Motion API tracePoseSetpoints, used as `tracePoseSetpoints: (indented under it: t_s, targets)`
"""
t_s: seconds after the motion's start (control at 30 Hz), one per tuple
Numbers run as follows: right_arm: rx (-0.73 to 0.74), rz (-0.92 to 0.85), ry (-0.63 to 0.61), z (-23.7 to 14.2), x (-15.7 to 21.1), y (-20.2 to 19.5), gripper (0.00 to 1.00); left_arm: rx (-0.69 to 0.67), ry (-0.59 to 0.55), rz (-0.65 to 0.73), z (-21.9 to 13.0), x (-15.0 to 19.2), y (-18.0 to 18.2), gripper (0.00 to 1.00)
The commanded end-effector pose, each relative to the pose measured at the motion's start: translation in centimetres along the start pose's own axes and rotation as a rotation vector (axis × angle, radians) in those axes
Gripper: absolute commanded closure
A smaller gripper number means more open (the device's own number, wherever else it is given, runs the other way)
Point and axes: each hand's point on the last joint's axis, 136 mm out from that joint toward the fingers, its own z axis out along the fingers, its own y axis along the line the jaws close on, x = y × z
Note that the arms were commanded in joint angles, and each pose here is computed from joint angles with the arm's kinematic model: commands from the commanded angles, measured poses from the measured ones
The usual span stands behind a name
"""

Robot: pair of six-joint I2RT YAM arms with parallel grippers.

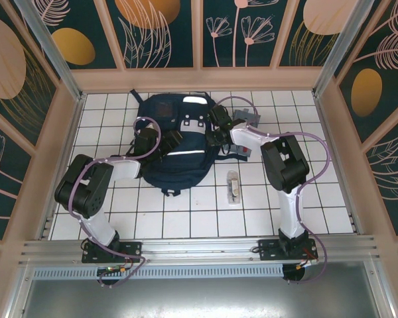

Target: Pack books, pencil case, and school supplies into a backpack

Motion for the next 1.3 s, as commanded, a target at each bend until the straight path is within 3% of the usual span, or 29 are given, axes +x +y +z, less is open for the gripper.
tracePoseSetpoints:
  t_s: [0.0,0.13,0.3,0.47,0.7,0.9,1.07,1.23,1.27]
  targets:
    - [0.014,-0.011,0.085,1.3,3.1,-0.8,0.86,-0.153,0.147,-0.065,0.8,4.7,5.3,0.18]
    - [-0.037,0.004,0.038,-0.7,1.4,0.3,1.0,-0.16,0.127,-0.078,0.6,4.4,5.3,0.17]
    - [-0.112,0.027,0.052,-3.4,0.6,1.9,1.0,-0.154,0.043,-0.177,0.4,3.7,6.1,0.17]
    - [-0.157,0.079,0.167,-4.3,4.4,2.9,1.0,-0.131,0.002,-0.244,0.9,3.5,6.0,0.17]
    - [-0.442,0.223,0.226,-5.8,9.0,8.5,1.0,-0.121,-0.072,-0.266,-0.3,3.0,5.1,0.17]
    - [-0.196,0.157,0.047,-3.4,4.5,4.1,1.0,-0.137,-0.025,-0.231,-2.1,4.8,5.9,0.17]
    - [-0.171,0.064,-0.041,-1.8,-0.7,3.5,1.0,-0.122,0.034,-0.176,-4.8,6.6,5.4,0.17]
    - [-0.259,-0.011,-0.047,-0.9,-4.3,5.5,1.0,-0.083,0.15,-0.007,-5.2,8.7,0.4,0.16]
    - [-0.25,0.002,-0.061,-0.8,-5.4,4.2,1.0,-0.074,0.149,0.021,-5.3,8.5,-0.6,0.16]
